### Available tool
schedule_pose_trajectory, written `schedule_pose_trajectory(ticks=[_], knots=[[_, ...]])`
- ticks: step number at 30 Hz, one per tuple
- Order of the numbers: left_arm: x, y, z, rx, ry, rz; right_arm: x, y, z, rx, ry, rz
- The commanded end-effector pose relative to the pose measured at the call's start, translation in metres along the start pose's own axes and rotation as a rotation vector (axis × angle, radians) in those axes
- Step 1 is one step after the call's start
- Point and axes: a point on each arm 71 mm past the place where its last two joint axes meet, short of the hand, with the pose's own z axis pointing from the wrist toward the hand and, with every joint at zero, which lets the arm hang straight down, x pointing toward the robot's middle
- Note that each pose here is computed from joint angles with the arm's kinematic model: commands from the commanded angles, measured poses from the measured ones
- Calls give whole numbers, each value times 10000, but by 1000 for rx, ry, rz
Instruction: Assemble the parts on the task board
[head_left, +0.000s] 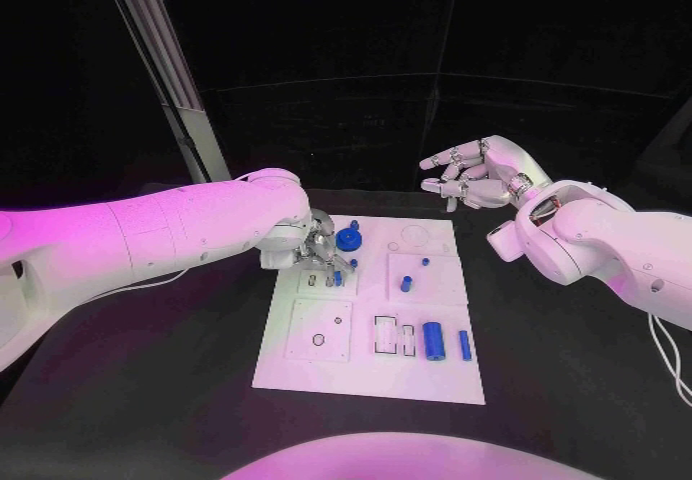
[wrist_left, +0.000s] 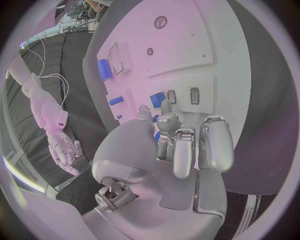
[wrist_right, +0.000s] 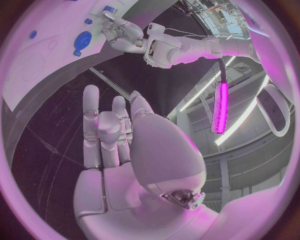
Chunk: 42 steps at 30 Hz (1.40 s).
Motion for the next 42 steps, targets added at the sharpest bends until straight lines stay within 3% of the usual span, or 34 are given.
schedule_pose_trajectory(ticks=[1, 42], knots=[[21, -13, 3, -3, 24, 22, 5, 13, 10, -6, 11, 0], [66, -64, 5, 34, 26, 25, 48, 14, 49, -10, 31, -10]])
